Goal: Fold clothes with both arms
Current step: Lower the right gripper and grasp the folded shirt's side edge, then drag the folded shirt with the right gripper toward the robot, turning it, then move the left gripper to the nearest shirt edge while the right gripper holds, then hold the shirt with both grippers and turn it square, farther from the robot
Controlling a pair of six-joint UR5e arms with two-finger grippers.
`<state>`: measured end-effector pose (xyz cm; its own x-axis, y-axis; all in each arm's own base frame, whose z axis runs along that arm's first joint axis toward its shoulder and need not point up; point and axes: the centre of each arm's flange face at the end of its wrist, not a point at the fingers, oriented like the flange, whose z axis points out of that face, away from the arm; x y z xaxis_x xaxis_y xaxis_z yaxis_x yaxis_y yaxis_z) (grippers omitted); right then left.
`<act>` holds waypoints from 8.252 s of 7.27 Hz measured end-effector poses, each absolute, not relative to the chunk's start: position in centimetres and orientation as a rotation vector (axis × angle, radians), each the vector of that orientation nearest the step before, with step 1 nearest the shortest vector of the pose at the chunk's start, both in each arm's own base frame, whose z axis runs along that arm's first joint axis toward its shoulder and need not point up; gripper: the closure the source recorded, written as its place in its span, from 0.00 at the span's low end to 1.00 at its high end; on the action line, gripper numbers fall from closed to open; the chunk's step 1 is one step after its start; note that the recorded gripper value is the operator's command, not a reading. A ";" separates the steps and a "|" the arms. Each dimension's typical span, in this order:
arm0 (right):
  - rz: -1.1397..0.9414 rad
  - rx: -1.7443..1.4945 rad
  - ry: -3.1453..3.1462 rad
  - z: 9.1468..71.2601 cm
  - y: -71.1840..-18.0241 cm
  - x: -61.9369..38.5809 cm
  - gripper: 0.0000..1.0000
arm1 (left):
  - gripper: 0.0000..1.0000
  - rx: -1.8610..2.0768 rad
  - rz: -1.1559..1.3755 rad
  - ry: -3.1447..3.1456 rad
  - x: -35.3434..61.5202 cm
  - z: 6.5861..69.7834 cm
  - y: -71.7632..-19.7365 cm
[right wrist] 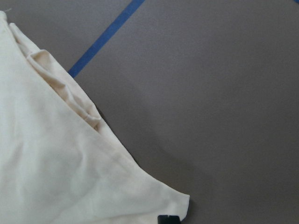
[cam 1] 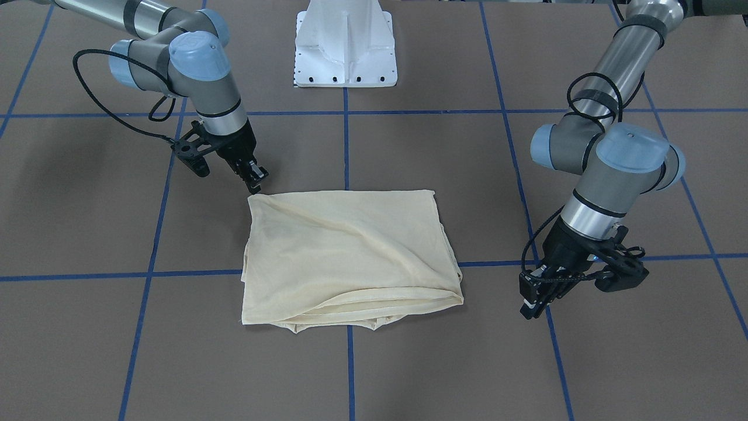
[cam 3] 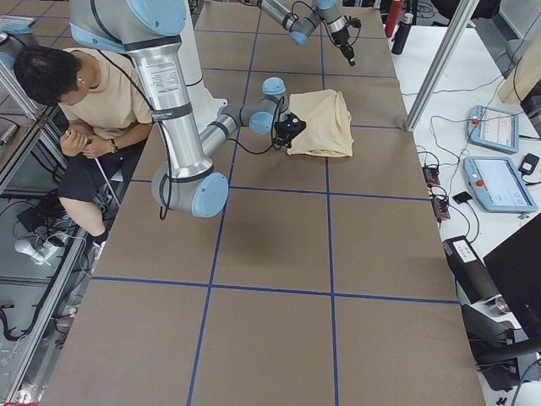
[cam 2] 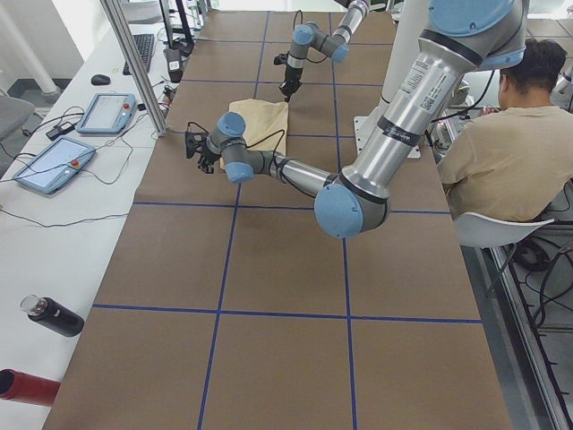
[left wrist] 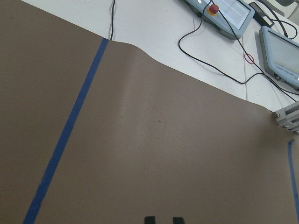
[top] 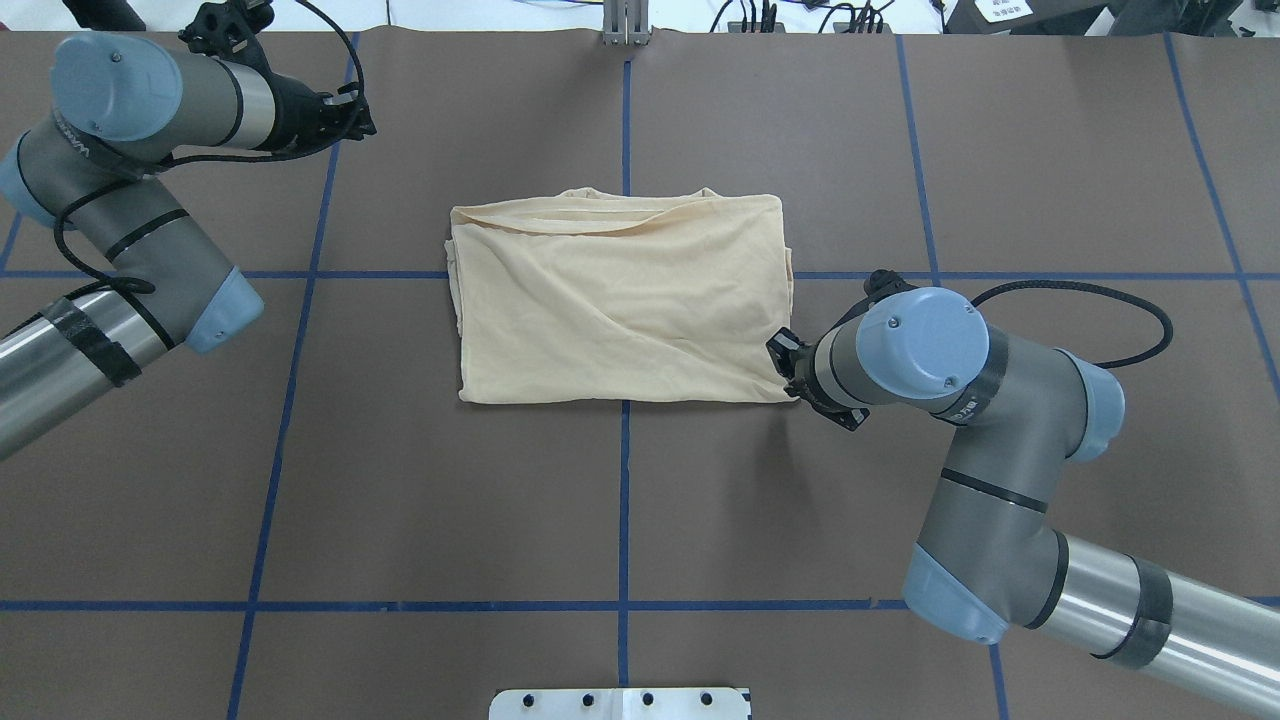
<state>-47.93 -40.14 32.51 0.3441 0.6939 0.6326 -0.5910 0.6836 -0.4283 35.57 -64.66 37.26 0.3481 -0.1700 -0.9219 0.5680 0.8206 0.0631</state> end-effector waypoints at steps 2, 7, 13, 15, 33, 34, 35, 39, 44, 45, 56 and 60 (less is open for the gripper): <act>0.845 -0.116 -0.907 32.6 -40.7 -47.3 0.45 | 0.75 0.409 -0.496 1.120 35.6 37.3 -64.6; 0.832 -0.053 -1.137 37.3 -40.4 -45.7 0.29 | 0.75 0.414 -0.498 1.135 35.5 36.4 -64.4; 0.784 -0.076 -1.130 38.8 -38.5 -47.9 1.00 | 0.75 0.419 -0.498 1.142 35.2 35.8 -64.2; 0.779 -0.079 -1.135 38.6 -38.4 -47.7 1.00 | 0.75 0.419 -0.498 1.141 35.2 35.9 -64.2; 0.545 -0.336 -1.138 32.1 -15.1 -40.3 0.00 | 0.42 -0.103 -0.480 1.365 43.1 30.3 -36.3; 0.607 -0.326 -1.141 32.4 -19.7 -38.9 0.00 | 0.42 -0.109 -0.484 1.307 46.7 29.4 -34.4; 0.652 -0.322 -1.146 32.8 -25.0 -37.9 0.00 | 0.43 -0.106 -0.485 1.255 49.4 28.5 -33.3; 0.675 -0.220 -1.102 37.0 -35.6 -35.6 0.00 | 0.45 -0.068 -0.507 1.146 54.2 30.0 -33.8; 0.669 -0.206 -1.095 37.4 -36.3 -36.2 0.00 | 0.52 -0.065 -0.510 1.141 54.9 29.8 -34.0; 0.669 -0.205 -1.097 37.3 -36.4 -36.4 0.00 | 0.52 -0.066 -0.511 1.136 54.7 29.9 -34.0; 0.676 -0.201 -1.098 37.3 -36.6 -36.2 0.00 | 1.00 -0.075 -0.518 1.137 52.8 27.7 -33.4; 0.693 -0.197 -1.083 37.4 -37.2 -35.9 0.00 | 1.00 0.093 -0.468 1.048 47.7 31.0 -39.8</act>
<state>-35.88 -37.15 37.44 0.2832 0.6057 0.7436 -0.4212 0.7751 -0.4710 47.74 -39.81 30.97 0.4113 -0.3274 -0.8507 0.4146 0.8983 -0.1453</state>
